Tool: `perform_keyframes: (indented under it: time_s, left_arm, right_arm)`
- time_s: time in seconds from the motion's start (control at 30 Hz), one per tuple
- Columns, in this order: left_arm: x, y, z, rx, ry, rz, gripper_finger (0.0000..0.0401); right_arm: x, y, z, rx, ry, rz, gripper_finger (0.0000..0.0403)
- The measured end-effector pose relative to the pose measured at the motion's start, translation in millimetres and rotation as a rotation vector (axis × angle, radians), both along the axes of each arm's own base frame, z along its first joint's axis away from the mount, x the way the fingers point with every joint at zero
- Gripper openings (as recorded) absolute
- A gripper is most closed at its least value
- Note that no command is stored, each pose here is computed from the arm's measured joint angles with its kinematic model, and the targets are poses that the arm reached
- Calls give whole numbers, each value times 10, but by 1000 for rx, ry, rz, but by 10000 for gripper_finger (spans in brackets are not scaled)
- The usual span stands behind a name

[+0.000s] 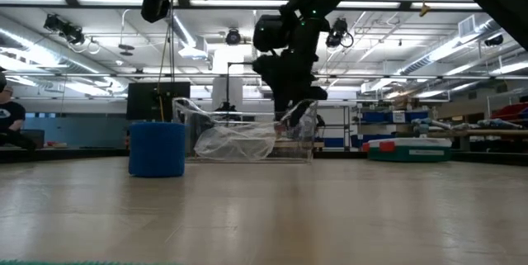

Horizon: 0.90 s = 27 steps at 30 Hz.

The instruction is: Roll bandage

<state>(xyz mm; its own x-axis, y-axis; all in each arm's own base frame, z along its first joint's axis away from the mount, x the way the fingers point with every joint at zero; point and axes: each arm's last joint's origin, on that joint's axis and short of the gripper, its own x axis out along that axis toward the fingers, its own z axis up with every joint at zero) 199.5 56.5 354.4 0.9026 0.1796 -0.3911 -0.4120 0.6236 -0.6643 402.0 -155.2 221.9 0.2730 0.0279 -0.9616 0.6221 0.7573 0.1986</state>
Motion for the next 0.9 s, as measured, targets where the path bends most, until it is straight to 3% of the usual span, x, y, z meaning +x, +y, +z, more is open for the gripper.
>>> perform_keyframes:
  time_s: [0.3,0.47,0.67,0.9]
  left_arm:
    - [0,1,0,4,1,-1,101]
    - [1,1,3,6,-2,-2,101]
    - [3,-3,5,2,-5,-14,101]
    - [4,-11,5,-11,-9,-39,101]
  right_arm:
    - [-156,-83,23,34,92,-42,205]
    - [-128,-135,68,101,21,-93,206]
    - [-54,-169,100,83,-55,-142,205]
    - [-51,-216,-16,114,-32,-152,205]
